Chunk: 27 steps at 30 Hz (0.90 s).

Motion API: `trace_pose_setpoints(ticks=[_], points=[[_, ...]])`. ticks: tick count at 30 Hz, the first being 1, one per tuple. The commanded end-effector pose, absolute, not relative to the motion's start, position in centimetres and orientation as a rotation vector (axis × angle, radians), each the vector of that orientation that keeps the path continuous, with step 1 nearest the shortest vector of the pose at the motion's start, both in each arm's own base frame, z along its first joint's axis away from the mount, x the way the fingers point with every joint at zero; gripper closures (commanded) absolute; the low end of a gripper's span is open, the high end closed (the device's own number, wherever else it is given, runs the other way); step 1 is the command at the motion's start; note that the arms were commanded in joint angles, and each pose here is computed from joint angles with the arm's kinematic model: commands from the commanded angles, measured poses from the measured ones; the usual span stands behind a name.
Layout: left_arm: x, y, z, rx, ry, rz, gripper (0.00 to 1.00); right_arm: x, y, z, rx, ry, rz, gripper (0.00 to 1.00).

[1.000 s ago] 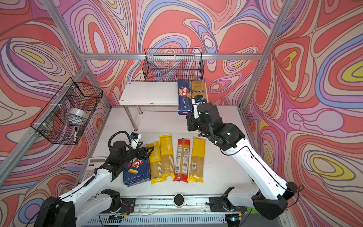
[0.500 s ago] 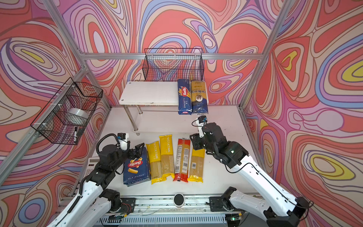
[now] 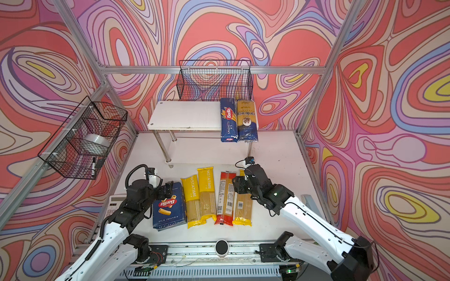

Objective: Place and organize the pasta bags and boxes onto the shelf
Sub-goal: 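Move right gripper over the yellow bag while left gripper lowers onto rigatoni box, then lower the open right gripper onto the yellow-and-clear spaghetti bag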

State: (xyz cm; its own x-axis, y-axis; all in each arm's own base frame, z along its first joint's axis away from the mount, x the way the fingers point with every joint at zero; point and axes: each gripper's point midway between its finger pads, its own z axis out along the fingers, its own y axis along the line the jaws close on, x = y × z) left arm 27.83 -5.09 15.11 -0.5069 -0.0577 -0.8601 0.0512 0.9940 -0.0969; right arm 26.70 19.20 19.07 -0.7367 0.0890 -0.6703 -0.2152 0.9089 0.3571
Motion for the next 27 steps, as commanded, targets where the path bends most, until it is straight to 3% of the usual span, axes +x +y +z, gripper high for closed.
trace_pose_setpoints(ticks=[1,12,20,27], points=[[27.9,-4.2,14.5,-0.006,2.083,-0.060,0.00,27.5,20.4,17.3,-0.098,2.375,0.563,0.28],[26.7,-4.0,14.6,0.063,2.036,-0.038,0.00,28.3,21.4,16.5,-0.066,2.430,0.571,0.22],[27.1,-4.3,16.2,0.035,1.934,-0.086,0.00,26.6,18.6,14.6,0.051,2.596,0.398,0.21],[29.4,-5.7,14.2,0.077,2.093,-0.104,0.00,26.2,16.7,14.7,0.175,2.627,0.283,0.19]])
